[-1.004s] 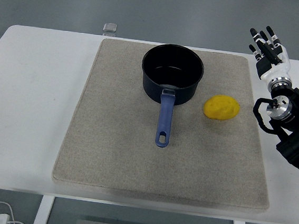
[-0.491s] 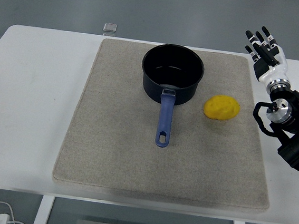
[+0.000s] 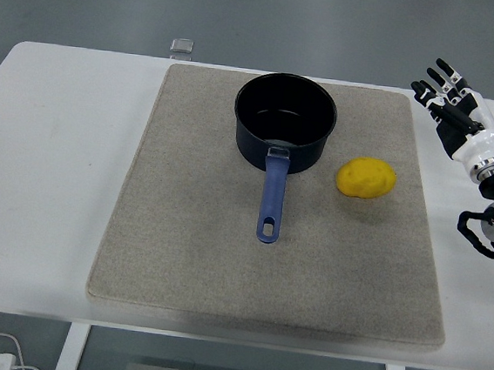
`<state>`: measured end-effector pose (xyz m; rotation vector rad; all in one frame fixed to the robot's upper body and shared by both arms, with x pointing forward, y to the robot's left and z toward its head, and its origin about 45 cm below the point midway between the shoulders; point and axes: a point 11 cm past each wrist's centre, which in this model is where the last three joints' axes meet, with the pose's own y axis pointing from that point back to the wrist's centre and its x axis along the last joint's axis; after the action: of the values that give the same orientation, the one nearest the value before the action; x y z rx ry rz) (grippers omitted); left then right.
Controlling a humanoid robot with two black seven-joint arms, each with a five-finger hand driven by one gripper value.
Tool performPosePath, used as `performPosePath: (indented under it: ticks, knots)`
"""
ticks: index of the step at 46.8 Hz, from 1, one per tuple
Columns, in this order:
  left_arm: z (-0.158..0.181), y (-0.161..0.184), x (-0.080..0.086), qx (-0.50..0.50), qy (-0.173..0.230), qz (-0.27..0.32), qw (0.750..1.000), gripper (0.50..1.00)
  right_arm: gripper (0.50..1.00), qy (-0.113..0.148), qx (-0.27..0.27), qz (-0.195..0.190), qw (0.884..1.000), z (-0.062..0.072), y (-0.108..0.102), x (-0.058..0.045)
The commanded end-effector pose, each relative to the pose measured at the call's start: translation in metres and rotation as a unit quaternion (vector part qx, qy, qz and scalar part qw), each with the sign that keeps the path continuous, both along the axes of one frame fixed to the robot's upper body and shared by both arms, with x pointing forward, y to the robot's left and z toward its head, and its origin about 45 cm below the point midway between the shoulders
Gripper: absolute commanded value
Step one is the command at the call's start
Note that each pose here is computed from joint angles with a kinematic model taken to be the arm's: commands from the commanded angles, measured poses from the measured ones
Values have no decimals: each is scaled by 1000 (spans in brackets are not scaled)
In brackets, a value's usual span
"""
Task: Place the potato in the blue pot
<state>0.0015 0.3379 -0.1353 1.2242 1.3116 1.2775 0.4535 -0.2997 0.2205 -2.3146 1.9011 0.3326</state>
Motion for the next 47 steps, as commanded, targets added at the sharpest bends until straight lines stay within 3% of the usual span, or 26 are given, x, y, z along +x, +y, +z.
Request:
performPosePath:
  ticks: [1,7,13,18,24,28,44,47]
  knots:
    - [0,0,0,0,0,0,1000,999,924,-5,-35,25,999,-4,-3,-14]
    - [0,1,0,1,0,0,1000,999,924,-23,-96,72,992,-3,4,-32]
    - [0,0,0,0,0,-1,1000,999,926,-53,-165,122,977,-4,15,-47]
    - [0,0,0,0,0,-1,1000,999,924,-85,-235,157,956,-9,25,-56]
    - [0,0,0,0,0,0,1000,999,924,-132,-312,192,921,-16,35,-66]
    - [0,1,0,1,0,0,1000,999,924,-147,-345,202,905,-19,38,-69]
    - [0,0,0,0,0,0,1000,999,924,-195,-416,193,867,-10,36,-61]
    - [0,1,0,1,0,0,1000,999,924,-198,-425,200,860,-13,37,-63]
